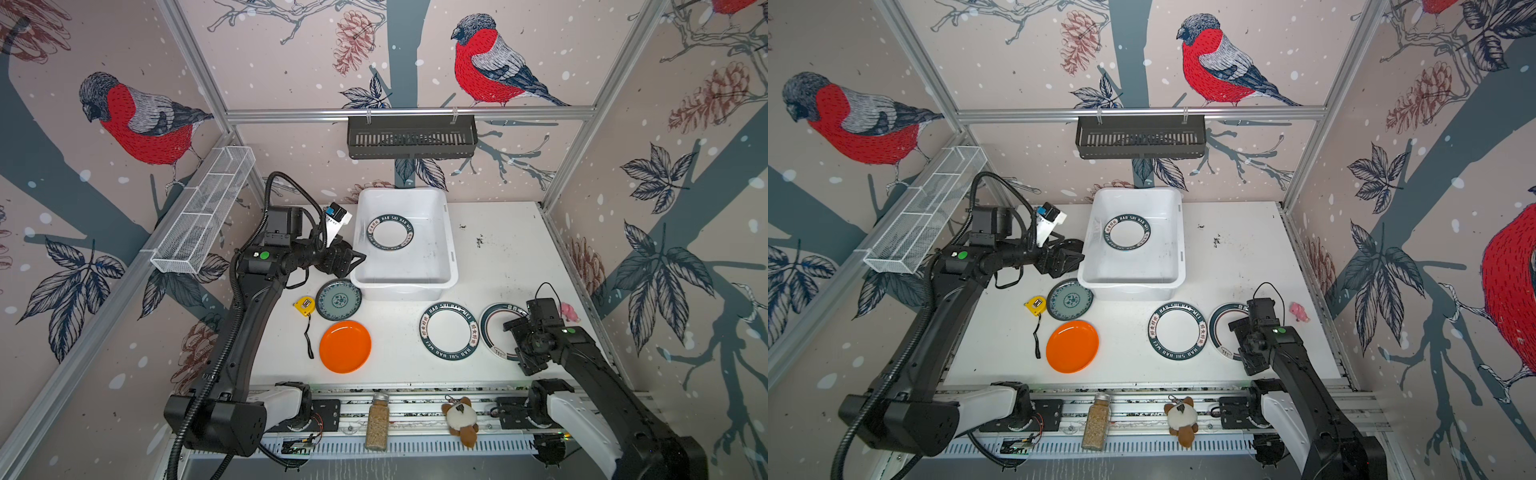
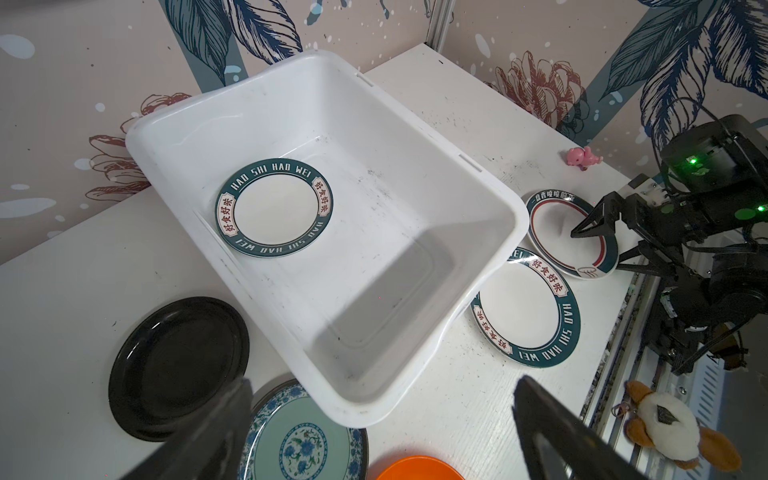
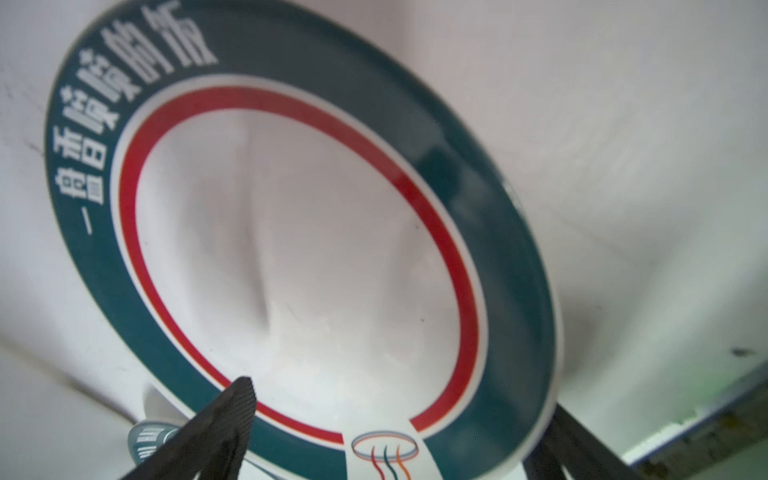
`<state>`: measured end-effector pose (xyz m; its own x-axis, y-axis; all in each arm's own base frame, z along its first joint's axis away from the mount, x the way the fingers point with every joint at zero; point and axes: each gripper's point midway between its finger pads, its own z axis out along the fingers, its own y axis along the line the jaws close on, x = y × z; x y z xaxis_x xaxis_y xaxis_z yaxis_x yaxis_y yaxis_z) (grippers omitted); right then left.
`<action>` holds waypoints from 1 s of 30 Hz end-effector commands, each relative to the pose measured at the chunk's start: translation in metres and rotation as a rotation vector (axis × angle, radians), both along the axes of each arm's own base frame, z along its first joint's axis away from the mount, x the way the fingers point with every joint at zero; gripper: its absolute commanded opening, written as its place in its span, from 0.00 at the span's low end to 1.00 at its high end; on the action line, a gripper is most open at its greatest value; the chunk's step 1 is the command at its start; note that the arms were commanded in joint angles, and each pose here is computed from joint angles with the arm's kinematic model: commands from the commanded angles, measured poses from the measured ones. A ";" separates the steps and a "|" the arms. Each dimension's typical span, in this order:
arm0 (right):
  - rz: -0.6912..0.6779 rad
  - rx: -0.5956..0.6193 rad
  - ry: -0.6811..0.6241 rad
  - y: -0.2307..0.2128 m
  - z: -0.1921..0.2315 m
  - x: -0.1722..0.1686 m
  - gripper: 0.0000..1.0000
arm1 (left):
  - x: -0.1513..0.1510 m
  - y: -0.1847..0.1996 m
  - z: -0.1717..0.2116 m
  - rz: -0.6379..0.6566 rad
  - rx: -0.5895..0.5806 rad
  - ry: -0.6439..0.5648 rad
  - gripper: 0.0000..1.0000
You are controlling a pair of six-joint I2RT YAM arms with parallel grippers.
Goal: Place the plates into the plastic bin on the countertop
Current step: 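Grip the rim of the red-ringed green plate with the right gripper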
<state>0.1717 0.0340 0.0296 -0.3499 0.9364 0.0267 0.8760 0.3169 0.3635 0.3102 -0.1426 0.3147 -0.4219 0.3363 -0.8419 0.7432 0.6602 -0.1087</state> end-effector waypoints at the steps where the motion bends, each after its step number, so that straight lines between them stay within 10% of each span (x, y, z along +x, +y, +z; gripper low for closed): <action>1: 0.008 0.026 -0.095 0.004 0.007 0.016 0.94 | 0.003 -0.002 0.005 -0.004 -0.015 -0.017 0.97; 30: -0.014 0.073 -0.311 0.000 -0.012 0.033 0.68 | 0.003 -0.004 0.006 -0.003 -0.036 -0.011 0.97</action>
<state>0.2204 0.0367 0.0347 -0.3325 0.9430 -0.0145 0.6754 0.2489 0.6942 0.3125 -0.1441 0.3158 -0.4369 0.3120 -0.8437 0.7329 0.6672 -0.1329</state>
